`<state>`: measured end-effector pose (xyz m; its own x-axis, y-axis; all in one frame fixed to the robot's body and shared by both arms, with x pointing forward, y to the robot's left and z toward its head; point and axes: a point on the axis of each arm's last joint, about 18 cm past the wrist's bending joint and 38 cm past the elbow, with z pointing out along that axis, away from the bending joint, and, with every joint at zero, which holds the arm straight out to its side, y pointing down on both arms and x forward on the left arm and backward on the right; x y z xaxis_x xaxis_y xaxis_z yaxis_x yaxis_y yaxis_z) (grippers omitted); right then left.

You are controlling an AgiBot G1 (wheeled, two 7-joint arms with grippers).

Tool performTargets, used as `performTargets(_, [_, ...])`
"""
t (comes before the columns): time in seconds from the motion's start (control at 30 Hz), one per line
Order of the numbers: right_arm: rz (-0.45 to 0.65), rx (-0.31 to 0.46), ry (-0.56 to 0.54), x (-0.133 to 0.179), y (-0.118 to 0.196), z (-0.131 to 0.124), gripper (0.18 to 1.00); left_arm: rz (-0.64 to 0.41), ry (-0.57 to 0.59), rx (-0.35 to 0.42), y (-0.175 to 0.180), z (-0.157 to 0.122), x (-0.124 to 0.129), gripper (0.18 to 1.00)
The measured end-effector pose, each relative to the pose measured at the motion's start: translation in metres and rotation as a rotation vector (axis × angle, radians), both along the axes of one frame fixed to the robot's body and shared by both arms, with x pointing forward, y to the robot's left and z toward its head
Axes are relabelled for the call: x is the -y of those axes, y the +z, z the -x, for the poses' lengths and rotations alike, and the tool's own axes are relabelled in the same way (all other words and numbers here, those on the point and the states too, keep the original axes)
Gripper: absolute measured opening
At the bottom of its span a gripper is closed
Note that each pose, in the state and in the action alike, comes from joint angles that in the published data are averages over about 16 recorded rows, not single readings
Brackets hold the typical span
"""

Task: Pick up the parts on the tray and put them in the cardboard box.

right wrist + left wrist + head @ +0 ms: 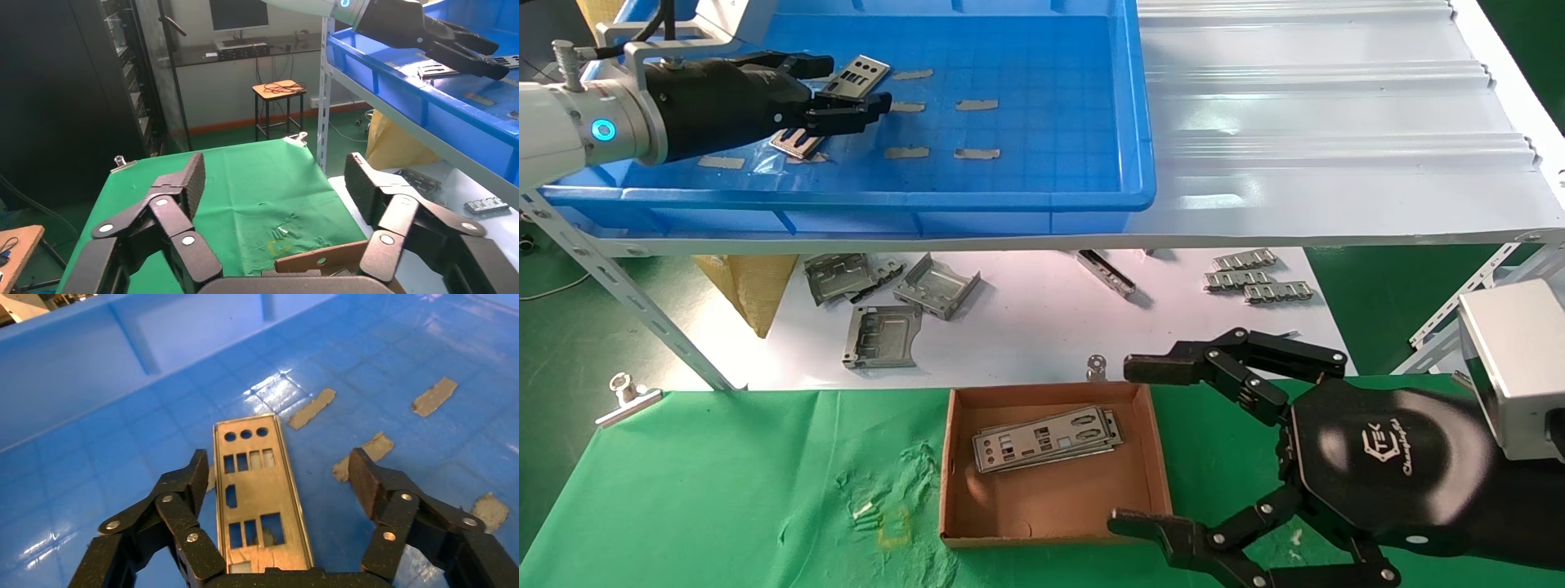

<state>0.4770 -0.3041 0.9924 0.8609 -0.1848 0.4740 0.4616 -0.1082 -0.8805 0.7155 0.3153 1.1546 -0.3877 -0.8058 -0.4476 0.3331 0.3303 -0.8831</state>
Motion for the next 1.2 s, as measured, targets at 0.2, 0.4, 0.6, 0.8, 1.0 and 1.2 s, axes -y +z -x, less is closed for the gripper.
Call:
performTargets(0.2, [0.0,0.0,0.0,0.0,0.0,0.0,0.875,-0.001,0.008,-0.011,0.0,-0.001,0.0,0.786])
performTargets(0.4, [0.0,0.0,0.0,0.0,0.0,0.0,0.947,0.001,0.019,-0.022,-0.001,-0.002,-0.002,0.655])
performTargets(0.6, [0.0,0.0,0.0,0.0,0.0,0.0,0.985,0.008,0.022,-0.018,0.002,-0.001,-0.004,0.509])
performTargets(0.8, [0.0,0.0,0.0,0.0,0.0,0.0,0.998,0.017,0.006,0.006,0.01,0.004,-0.004,0.381])
performTargets(1.0, [0.0,0.0,0.0,0.0,0.0,0.0,1.0,0.016,-0.019,0.041,0.021,0.012,-0.005,0.284])
performTargets(1.2, [0.0,0.0,0.0,0.0,0.0,0.0,1.0,0.0,-0.033,0.064,0.028,0.018,-0.006,0.228])
